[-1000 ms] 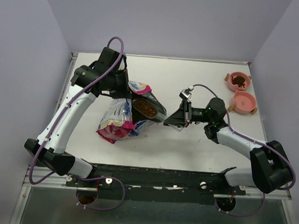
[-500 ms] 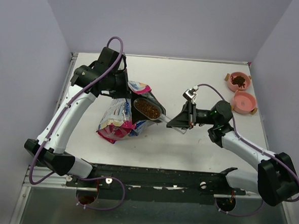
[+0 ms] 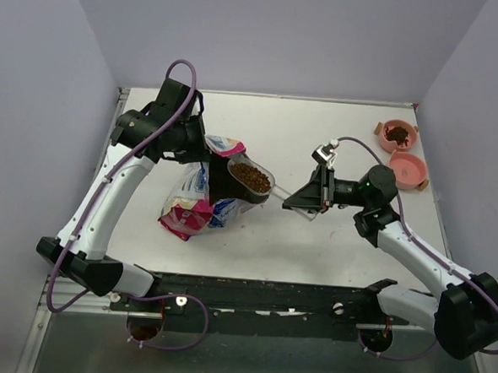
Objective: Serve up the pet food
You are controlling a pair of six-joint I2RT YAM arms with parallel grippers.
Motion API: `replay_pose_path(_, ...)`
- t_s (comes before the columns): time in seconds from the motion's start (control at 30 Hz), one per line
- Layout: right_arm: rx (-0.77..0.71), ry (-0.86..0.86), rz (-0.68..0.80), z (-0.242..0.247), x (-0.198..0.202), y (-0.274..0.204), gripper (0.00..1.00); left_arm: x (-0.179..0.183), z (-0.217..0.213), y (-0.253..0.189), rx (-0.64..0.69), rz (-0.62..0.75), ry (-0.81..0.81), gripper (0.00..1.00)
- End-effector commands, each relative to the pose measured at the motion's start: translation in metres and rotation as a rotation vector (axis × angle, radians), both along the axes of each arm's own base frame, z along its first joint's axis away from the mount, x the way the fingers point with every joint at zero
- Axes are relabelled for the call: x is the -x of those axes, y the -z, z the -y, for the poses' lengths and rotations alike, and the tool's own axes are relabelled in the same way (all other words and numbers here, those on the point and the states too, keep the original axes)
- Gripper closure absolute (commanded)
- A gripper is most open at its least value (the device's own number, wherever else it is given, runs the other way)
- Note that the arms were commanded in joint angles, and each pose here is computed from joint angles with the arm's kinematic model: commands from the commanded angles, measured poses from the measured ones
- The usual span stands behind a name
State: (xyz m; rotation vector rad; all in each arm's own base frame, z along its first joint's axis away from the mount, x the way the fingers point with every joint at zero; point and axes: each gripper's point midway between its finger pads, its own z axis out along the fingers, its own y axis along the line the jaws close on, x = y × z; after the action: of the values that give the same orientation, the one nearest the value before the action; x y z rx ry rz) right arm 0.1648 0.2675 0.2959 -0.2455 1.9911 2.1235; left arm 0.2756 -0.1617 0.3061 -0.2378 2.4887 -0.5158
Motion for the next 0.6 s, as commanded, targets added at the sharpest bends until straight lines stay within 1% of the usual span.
replay_pose_path(0.0,-0.081,0.046,0.077,0.003,-0.010,-0.044,1.00,0.001,-0.010,-0.057,0.083,0.195,-0.050,1.00)
replay_pose_path(0.27,-0.113,0.153,0.097,0.015,-0.040,-0.071,1.00,0.001,-0.012,-0.054,0.085,0.188,-0.062,1.00)
replay_pose_path(0.4,-0.110,0.248,0.090,0.031,-0.065,-0.071,1.00,0.002,-0.010,-0.051,0.094,0.181,-0.054,1.00)
replay_pose_path(0.57,-0.101,0.394,0.067,0.064,-0.101,-0.064,1.00,0.004,-0.009,-0.050,0.097,0.174,-0.043,1.00)
